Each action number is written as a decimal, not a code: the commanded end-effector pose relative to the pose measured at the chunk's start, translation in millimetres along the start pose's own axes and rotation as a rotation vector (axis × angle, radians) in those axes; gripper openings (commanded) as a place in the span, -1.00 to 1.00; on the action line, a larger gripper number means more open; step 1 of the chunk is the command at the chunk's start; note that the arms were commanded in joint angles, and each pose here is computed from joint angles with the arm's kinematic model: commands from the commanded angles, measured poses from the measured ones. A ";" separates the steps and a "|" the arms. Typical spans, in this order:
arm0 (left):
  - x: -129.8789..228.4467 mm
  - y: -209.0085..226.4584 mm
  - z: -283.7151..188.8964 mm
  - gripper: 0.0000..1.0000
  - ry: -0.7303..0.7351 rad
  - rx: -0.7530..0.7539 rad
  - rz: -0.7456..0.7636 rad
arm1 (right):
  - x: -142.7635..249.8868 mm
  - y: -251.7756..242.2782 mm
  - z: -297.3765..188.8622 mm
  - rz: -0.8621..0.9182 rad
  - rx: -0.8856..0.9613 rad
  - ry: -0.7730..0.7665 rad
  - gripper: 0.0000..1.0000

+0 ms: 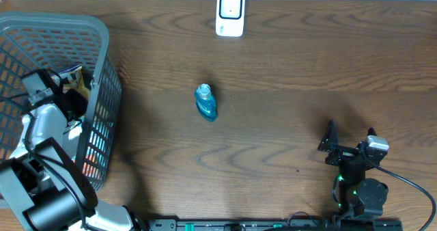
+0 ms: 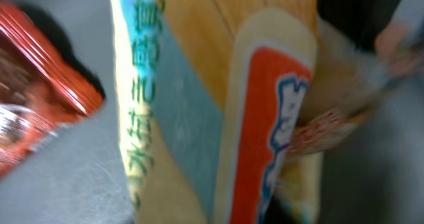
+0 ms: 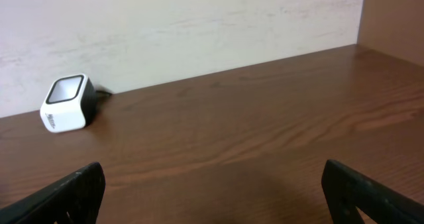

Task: Scan the item barcode
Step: 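Reach the left gripper into the basket and grasp the yellow snack bag, then carry the snack bag to the scanner and hold it before it, then lower the snack bag onto the table and open the left gripper, then reach into the basket and grasp the green Zappy wipes pack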

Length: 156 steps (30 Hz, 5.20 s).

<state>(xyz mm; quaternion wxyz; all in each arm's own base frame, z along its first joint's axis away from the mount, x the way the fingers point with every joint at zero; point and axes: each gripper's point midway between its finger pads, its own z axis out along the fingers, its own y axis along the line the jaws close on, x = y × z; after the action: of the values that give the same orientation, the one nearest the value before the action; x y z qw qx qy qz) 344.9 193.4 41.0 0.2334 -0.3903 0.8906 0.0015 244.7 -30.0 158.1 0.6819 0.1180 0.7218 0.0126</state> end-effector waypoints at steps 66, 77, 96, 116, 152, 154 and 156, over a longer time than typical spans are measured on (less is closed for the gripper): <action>333.1 -348.4 -156.9 -0.85 -0.133 0.625 0.780 | 0.4 0.7 -0.3 -0.011 -0.004 0.001 0.99; 370.2 -326.6 -113.5 -0.84 -0.065 0.502 0.847 | 0.4 0.7 -0.3 -0.011 -0.004 0.001 0.99; 369.8 -322.9 -170.4 0.81 -0.078 0.580 0.870 | 0.4 0.7 -0.3 -0.011 -0.004 0.001 0.99; 220.5 -299.4 -343.5 0.96 -0.370 0.667 0.831 | 0.3 0.7 -0.3 -0.011 -0.004 0.000 0.98; 44.6 20.5 -143.8 0.96 0.252 -0.241 -0.556 | 0.4 0.7 -0.3 -0.011 -0.004 0.001 0.99; 60.7 26.4 -130.1 0.96 0.278 -0.271 -0.612 | 0.4 0.7 -0.3 -0.011 -0.004 0.001 0.98; 75.4 31.5 -119.9 0.95 0.299 -0.300 -0.667 | 0.4 0.7 -0.3 -0.011 -0.004 0.001 0.99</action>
<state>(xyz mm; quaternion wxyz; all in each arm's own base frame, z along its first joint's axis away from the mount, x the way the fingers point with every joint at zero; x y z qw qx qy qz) 239.5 147.8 127.8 0.0520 -0.6426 0.7644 0.0013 244.7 -29.9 158.1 0.6819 0.1176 0.7218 0.0125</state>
